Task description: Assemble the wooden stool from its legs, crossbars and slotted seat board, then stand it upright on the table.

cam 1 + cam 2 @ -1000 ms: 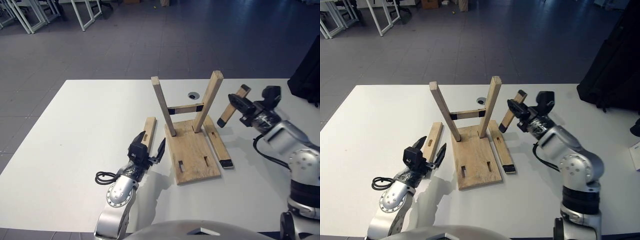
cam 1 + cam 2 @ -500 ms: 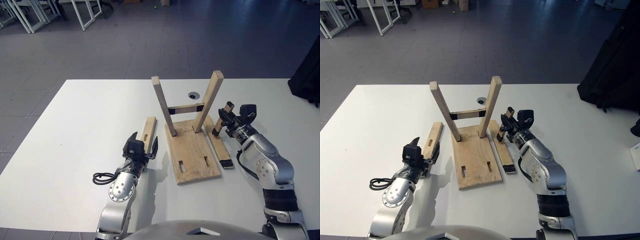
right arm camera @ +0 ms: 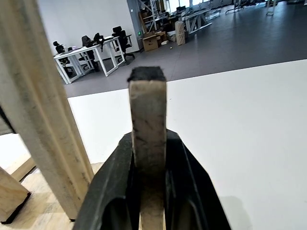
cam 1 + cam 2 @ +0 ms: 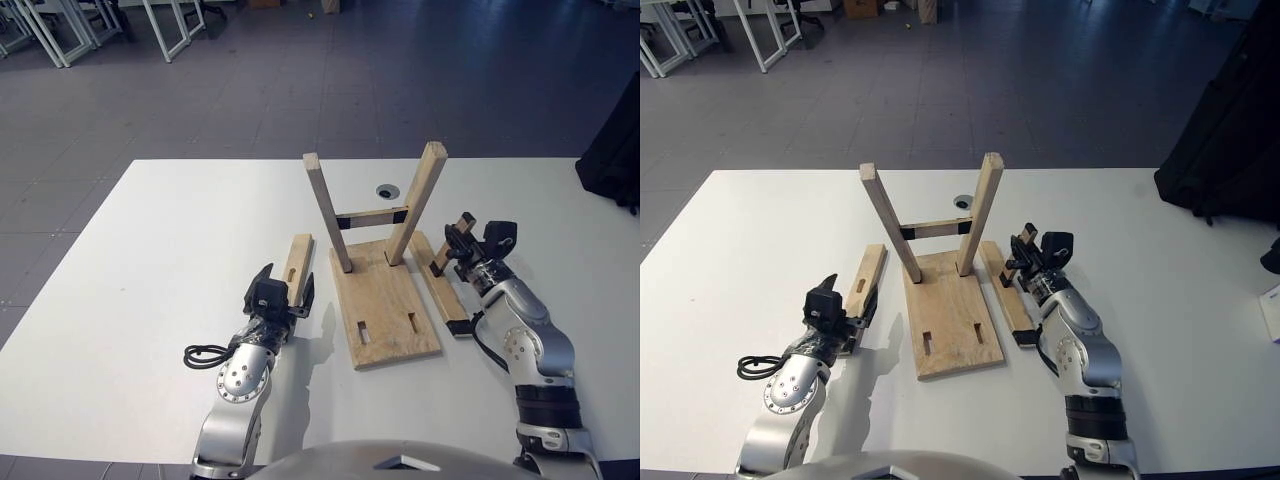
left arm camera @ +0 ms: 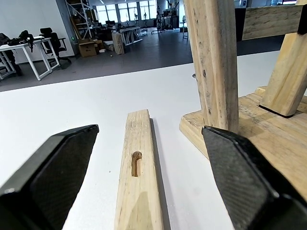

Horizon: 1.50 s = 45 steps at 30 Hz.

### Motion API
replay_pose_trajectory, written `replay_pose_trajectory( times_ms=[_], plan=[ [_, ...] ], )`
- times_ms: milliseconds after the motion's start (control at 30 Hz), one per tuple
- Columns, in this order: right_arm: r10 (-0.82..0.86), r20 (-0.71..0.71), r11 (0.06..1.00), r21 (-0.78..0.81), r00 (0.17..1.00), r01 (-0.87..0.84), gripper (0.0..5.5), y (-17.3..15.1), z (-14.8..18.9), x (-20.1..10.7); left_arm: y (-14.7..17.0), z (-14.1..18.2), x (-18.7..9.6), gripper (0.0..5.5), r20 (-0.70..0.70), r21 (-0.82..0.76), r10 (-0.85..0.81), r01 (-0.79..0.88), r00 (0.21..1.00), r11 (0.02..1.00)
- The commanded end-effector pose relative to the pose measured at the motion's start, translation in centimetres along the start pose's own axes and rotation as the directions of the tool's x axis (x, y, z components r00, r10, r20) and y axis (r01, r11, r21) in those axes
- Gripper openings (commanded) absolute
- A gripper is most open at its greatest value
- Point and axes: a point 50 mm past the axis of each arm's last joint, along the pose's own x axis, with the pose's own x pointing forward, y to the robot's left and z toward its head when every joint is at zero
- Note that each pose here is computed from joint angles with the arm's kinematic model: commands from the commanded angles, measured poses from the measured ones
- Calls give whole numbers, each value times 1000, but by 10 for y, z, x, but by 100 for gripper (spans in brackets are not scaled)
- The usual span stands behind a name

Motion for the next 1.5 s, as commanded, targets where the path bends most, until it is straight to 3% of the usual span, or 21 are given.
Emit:
replay_pose_trajectory(
  times_ms=[33,200,400,500,633,667,933,1200,1267,1333,1400,1500],
  plan=[
    [-51,-107,999,-25,993,48,39,7,-26,3,2,-1,3,399,-15,7,7,-7,1000,1000],
    [-124,-147,971,-224,981,89,39,5,-49,-4,2,0,4,399,-16,10,16,-16,1000,1000],
    [-245,-152,958,-189,958,215,39,-17,-91,-30,4,0,5,399,-22,11,25,-24,999,1000],
    [-241,-136,963,-160,961,219,39,-19,-94,-32,4,1,5,399,-25,12,25,-25,999,1000],
    [-239,10,959,-157,971,238,39,-20,-61,-24,4,1,6,399,-26,15,24,-23,999,1000],
    [-238,40,956,-166,970,241,76,-20,-53,-24,4,1,7,399,-26,15,24,-23,999,1000],
    [-184,191,946,-233,964,227,211,-11,11,-17,4,0,7,399,-29,12,31,-30,999,999],
    [-142,368,936,-252,919,245,211,13,98,5,4,-1,5,399,-31,9,46,-46,998,999],
    [-137,376,942,-236,917,237,185,15,114,15,3,-1,5,399,-33,6,51,-51,998,999],
    [-172,372,932,-238,912,273,142,13,123,23,3,-1,5,399,-33,5,53,-53,998,999],
    [-193,393,936,-200,899,289,134,13,132,28,3,-1,6,399,-32,7,50,-50,998,999],
    [-265,250,929,-192,931,316,134,3,106,34,3,0,7,399,-31,12,47,-46,998,999]
  ],
)
